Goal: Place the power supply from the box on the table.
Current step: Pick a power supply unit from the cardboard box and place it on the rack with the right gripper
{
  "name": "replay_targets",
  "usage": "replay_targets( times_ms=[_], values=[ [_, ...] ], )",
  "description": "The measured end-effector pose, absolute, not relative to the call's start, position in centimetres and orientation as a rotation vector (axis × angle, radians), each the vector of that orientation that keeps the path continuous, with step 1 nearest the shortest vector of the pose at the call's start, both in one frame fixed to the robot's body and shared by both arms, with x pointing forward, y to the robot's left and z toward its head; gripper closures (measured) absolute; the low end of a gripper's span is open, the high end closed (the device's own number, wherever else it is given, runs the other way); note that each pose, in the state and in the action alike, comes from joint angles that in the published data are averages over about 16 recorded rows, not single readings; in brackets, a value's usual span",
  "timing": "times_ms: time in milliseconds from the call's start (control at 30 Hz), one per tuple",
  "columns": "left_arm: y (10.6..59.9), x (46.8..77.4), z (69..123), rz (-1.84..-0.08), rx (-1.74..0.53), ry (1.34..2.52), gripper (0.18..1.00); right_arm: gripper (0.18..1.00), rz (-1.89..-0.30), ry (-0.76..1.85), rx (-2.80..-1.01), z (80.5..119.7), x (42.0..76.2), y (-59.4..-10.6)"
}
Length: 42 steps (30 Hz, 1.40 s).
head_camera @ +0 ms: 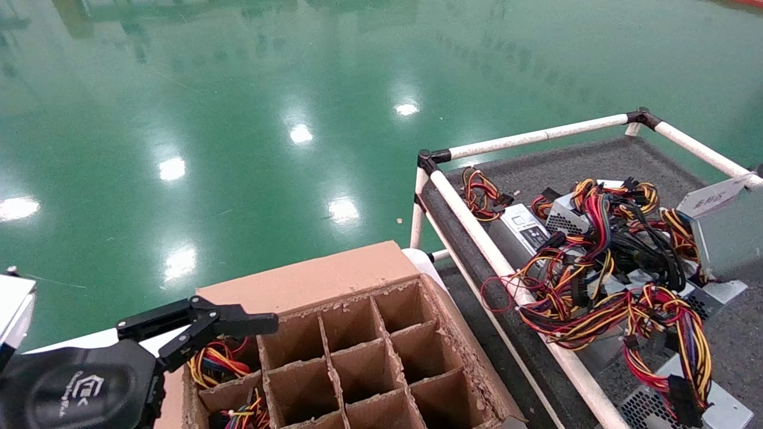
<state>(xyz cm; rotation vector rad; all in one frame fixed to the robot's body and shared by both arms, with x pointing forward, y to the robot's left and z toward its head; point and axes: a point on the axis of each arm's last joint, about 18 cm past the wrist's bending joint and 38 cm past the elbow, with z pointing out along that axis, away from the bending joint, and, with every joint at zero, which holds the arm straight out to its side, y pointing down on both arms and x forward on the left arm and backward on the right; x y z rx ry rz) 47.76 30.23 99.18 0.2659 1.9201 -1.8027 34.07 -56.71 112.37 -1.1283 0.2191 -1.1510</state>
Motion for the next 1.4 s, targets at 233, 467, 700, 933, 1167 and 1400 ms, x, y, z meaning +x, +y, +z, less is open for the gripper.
replay_targets(
  times_ms=[233,467,700,933,1167,1400],
  values=[
    [30.2,47.8,99.2,-1.803,0.266,1.92,0.184,0.974,-1.135,0.32,-1.12,109.1,35.6,-58.8],
    [30.2,47.8,99.2,-1.803,0.266,1.92,0.184,0.974,-1.102,0.404,-1.113,106.3,37.3,-59.8],
    [30.2,47.8,99.2,-1.803,0.266,1.92,0.184,0.974,-1.073,0.466,-1.098,104.0,38.4,-60.4],
    [30.2,47.8,99.2,-1.803,0.266,1.92,0.184,0.974,-1.049,0.516,-1.08,102.3,39.0,-60.8],
    [30.2,47.8,99.2,-1.803,0.266,1.92,0.184,0.975,-1.019,0.538,-1.078,101.1,39.5,-60.7],
    [30.2,47.8,99.2,-1.803,0.266,1.92,0.184,0.975,-0.981,0.514,-1.091,100.8,39.7,-59.6]
  ],
)
